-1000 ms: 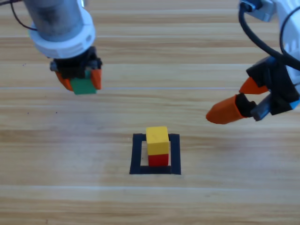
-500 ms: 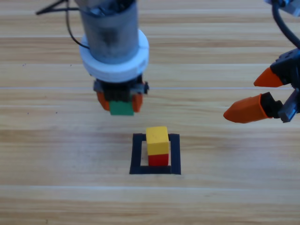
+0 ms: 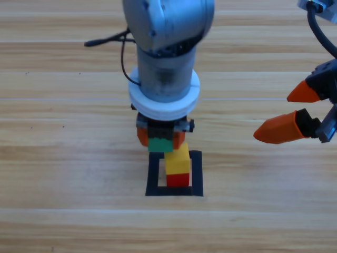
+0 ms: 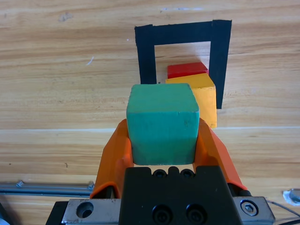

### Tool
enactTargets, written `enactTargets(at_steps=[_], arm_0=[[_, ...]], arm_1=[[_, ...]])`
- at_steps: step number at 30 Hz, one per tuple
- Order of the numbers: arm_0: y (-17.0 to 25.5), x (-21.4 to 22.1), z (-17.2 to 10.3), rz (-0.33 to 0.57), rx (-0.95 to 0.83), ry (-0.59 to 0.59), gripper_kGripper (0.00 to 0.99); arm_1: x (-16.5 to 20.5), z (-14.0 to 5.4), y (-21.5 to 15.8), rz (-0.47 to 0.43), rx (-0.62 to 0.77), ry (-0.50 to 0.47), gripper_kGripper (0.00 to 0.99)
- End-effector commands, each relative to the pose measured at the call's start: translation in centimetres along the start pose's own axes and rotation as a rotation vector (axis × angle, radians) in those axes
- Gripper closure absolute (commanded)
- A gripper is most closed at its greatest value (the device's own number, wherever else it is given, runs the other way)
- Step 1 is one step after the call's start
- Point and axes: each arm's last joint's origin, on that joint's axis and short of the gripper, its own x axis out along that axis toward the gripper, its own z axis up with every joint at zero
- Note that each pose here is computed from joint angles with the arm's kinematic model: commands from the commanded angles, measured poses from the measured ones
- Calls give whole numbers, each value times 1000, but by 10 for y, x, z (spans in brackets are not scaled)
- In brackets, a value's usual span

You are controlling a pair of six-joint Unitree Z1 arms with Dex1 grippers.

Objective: Stack the blocks in the rectangular block: red at the bottom, yellow in the middle, green on top

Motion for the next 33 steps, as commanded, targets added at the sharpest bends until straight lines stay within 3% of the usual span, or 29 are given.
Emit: enactTargets(at_steps=[1,33], arm_0=[[-22,26,-5,28,11,49,912],[-25,13,-1,-23,-23,55,912]], arm_1=[[-9,-8,-6,-2,18,8,1],[-6,-6,-7,1,6,37,1]])
